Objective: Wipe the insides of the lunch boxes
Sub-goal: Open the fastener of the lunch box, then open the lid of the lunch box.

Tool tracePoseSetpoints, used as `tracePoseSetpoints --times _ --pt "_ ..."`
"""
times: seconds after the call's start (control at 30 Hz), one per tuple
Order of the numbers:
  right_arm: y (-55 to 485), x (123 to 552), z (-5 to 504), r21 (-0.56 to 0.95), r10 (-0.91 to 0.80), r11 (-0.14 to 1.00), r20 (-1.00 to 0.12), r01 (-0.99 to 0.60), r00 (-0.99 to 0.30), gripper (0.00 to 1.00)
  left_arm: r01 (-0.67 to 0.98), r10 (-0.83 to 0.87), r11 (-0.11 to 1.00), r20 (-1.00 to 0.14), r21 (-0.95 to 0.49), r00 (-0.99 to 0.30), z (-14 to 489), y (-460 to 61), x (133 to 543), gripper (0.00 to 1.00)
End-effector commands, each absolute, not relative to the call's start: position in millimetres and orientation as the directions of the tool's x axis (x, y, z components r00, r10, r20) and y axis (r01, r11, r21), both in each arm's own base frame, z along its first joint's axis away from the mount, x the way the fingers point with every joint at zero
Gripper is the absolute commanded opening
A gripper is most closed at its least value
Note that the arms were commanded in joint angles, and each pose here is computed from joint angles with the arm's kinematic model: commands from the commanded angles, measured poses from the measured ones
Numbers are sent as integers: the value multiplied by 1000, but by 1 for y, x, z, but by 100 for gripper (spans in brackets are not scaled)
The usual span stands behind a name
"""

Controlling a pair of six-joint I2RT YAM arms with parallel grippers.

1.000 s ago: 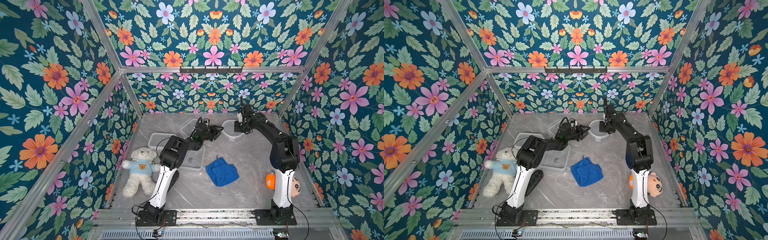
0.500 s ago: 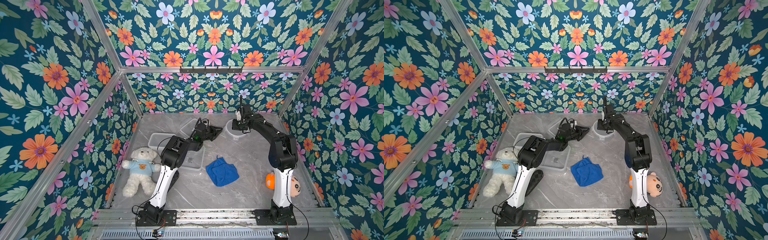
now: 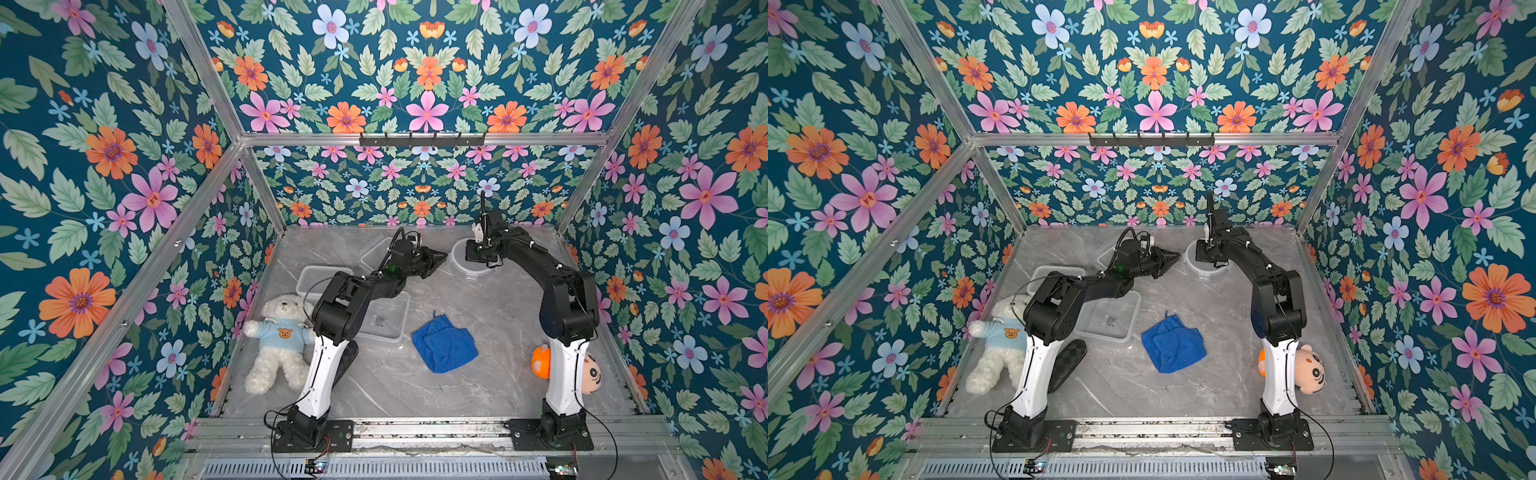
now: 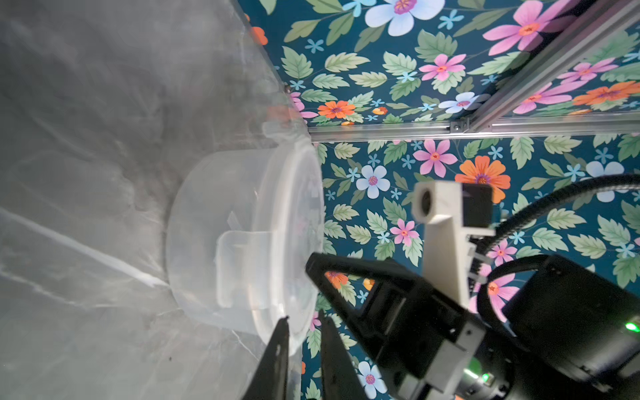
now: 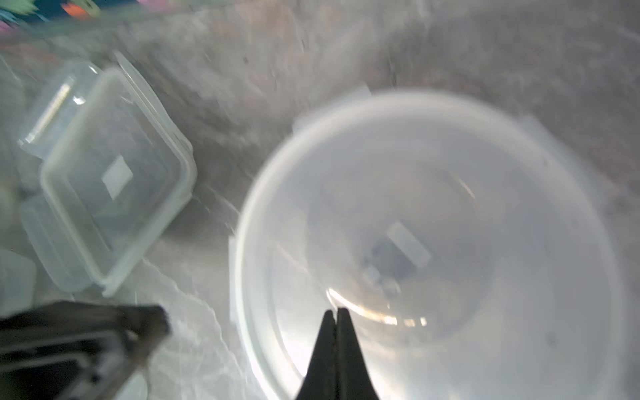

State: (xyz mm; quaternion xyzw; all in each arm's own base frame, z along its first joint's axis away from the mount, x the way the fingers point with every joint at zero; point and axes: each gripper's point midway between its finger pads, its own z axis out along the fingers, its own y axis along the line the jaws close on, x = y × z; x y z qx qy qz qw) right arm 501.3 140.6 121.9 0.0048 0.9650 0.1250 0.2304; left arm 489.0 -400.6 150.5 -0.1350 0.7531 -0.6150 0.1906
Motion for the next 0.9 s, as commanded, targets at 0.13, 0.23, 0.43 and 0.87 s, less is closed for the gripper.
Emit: tracePoseSetpoints --times 0.13,0.23,0.43,0.87 --pt "94 476 193 427 279 902 -466 62 -839 9 144 -359 413 -307 -899 -882 185 -421 497 26" --pt "61 478 178 529 400 835 -391 153 -829 27 172 -292 459 -331 -872 -898 177 -450 490 33" --pt "49 477 148 799 553 584 -259 146 -792 44 177 -219 484 -315 -857 -923 145 -494 481 36" --pt "56 489 119 911 633 408 -231 65 -739 57 69 -216 570 -230 -819 -949 69 -489 480 35"
